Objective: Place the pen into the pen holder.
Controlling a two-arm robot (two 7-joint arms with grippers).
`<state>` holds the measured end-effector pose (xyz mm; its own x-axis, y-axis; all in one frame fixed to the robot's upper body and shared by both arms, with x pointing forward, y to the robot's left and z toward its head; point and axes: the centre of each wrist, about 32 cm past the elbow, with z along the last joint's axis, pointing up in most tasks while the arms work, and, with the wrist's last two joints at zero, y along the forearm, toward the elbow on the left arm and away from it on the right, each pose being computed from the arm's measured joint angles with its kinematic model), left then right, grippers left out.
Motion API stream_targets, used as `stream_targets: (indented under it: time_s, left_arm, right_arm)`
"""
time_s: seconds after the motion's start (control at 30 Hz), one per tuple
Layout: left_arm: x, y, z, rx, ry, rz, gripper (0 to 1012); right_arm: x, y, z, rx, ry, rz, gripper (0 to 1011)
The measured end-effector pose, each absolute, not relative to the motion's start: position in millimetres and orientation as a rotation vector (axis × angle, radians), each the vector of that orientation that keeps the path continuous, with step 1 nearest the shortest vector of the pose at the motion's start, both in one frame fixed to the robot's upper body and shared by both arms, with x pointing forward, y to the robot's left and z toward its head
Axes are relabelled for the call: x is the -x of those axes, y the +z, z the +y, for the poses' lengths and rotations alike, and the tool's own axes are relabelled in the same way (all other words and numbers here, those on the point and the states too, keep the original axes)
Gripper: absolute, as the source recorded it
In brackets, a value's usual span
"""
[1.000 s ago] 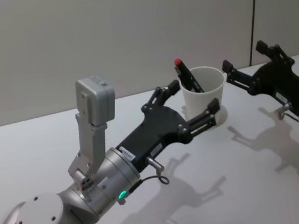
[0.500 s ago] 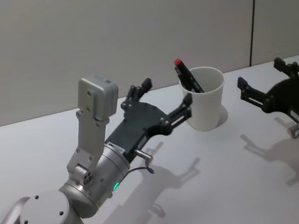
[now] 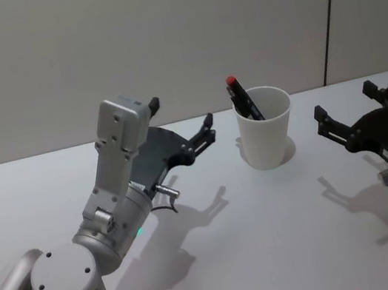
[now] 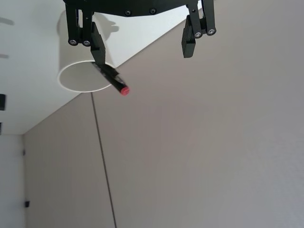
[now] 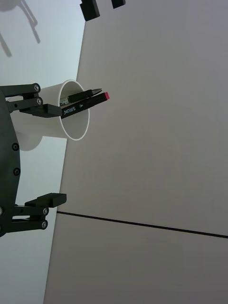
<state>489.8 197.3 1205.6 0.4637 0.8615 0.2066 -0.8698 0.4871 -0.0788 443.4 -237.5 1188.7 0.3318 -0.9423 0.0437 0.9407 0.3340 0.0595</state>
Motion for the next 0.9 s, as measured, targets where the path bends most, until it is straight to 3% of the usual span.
stream_targets:
  time_s: [0.9]
  left_arm:
    - [-492.0,1204.3,198.4,-0.061,1.124,-0.268,1001]
  right_arm:
    - [-443.3,1188.7,-237.1,-0.026,-1.229,-0.075,1001]
